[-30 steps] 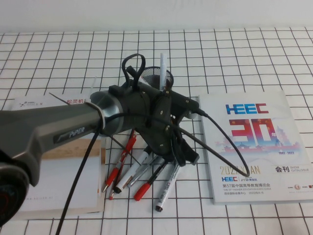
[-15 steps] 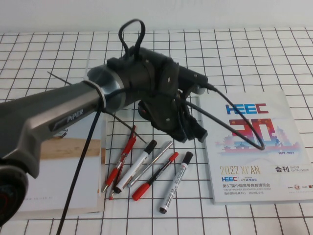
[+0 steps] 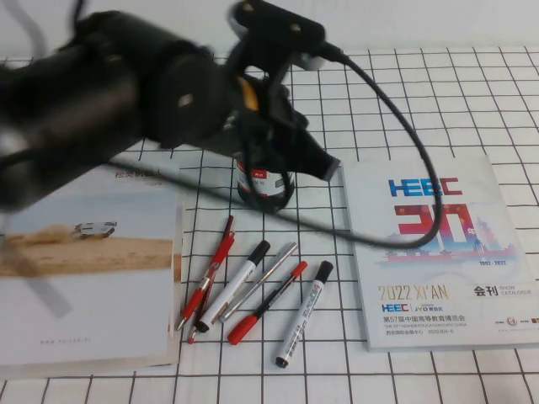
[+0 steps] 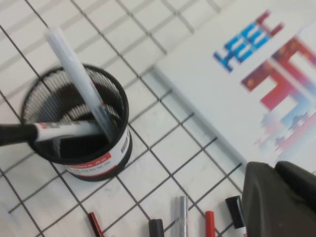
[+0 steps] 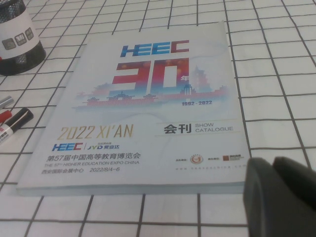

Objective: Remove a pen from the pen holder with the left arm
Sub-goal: 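Take a marker out of the pen holder and lay it on the table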

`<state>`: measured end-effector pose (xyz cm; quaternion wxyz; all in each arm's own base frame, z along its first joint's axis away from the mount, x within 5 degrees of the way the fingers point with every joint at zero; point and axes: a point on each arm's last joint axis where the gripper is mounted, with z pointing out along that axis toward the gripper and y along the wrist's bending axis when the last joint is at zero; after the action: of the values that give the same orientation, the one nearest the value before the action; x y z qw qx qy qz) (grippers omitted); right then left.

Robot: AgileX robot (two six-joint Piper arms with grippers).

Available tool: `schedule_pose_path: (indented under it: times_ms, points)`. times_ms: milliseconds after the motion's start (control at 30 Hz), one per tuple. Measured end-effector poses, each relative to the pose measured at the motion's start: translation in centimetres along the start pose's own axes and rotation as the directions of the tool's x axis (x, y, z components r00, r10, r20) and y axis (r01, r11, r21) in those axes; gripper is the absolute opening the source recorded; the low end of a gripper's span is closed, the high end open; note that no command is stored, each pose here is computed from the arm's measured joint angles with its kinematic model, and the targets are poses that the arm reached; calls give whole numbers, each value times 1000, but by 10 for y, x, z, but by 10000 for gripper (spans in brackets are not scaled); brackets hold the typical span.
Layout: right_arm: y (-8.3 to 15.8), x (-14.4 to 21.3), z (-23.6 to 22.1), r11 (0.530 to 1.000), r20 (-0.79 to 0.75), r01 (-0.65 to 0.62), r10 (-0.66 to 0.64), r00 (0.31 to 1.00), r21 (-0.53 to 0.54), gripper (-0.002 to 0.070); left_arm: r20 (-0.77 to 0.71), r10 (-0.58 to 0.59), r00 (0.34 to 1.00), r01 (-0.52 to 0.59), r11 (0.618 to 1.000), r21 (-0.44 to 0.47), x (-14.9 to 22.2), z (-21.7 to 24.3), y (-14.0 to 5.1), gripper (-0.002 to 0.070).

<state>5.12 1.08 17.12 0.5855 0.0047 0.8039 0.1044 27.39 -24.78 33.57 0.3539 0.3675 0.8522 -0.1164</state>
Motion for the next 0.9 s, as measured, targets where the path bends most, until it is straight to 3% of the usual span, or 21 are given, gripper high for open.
schedule_pose_path:
  times_ms: [300, 567, 900]
  points:
    - [0, 0, 0, 1000, 0, 0, 0, 1000, 0, -15, 317, -44, 948, 48, 999, -7, 69, -81, -5, -2]
    - [0, 0, 0, 1000, 0, 0, 0, 1000, 0, -15, 352, -61, 934, 66, 998, -2, 134, -105, -10, -2]
    - [0, 0, 0, 1000, 0, 0, 0, 1000, 0, -15, 326, -75, 942, 79, 997, 2, 143, -107, -11, -2]
